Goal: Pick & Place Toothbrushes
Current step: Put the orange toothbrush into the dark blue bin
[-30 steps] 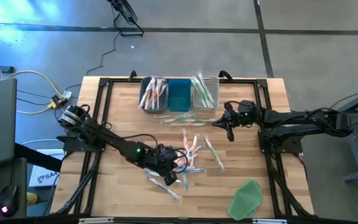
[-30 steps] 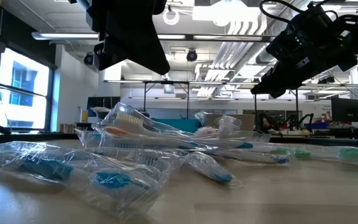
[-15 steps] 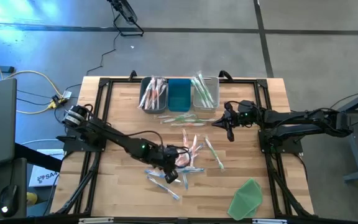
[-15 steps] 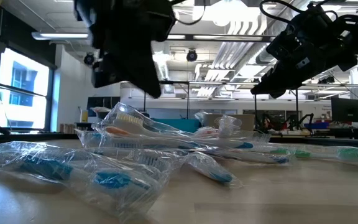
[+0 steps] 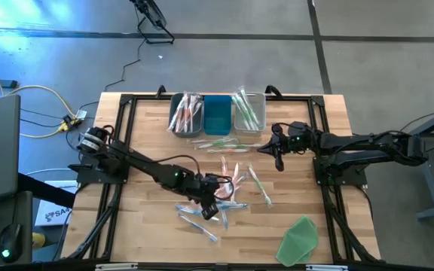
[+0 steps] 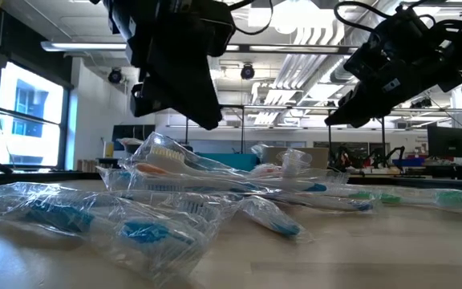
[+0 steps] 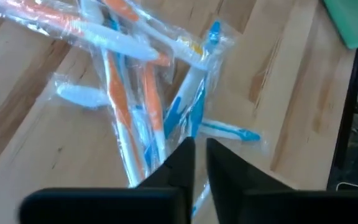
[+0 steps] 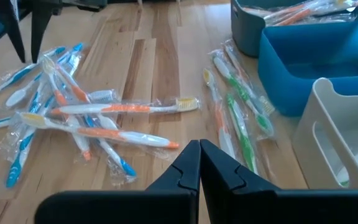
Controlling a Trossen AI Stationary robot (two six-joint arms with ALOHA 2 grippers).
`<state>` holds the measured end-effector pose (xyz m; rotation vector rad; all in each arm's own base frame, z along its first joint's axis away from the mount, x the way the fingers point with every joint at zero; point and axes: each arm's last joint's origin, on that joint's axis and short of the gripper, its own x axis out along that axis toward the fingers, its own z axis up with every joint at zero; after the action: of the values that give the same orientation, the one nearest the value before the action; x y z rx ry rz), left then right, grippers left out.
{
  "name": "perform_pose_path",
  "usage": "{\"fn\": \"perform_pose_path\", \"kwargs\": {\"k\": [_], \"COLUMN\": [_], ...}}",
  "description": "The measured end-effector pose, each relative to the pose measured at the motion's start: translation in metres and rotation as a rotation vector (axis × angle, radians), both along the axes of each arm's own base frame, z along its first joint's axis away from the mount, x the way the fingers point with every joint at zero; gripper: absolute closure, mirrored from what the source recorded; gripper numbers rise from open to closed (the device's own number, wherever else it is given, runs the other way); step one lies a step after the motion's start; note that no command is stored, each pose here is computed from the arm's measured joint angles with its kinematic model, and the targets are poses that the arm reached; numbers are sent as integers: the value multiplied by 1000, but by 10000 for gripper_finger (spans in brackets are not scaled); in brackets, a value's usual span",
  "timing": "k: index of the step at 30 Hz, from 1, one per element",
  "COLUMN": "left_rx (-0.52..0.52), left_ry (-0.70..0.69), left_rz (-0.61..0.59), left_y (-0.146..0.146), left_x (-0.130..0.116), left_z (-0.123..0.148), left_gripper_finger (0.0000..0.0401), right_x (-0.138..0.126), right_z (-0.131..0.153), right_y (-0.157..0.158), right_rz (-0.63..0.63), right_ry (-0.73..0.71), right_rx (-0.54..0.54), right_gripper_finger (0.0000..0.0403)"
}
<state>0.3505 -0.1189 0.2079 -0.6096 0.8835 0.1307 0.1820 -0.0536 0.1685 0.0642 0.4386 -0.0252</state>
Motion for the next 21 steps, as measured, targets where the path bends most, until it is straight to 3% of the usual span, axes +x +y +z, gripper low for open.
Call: {"fn": "perform_pose_path", "kwargs": {"k": [7,21], "left_rx": [14,18], "left_ry": [-19,-7], "left_rz": [48,51], "left_y": [1,1], "left_x": [1,0], "left_z": [1,0], "left_gripper_finger": [271,283], "right_x": [-1,-1], "right_z": [-2,-3], "right_y": [0,0], "right_rz": [0,3], "right_ry": [21,31], "right_rx": [7,4], "right_gripper_finger": [401,401]}}
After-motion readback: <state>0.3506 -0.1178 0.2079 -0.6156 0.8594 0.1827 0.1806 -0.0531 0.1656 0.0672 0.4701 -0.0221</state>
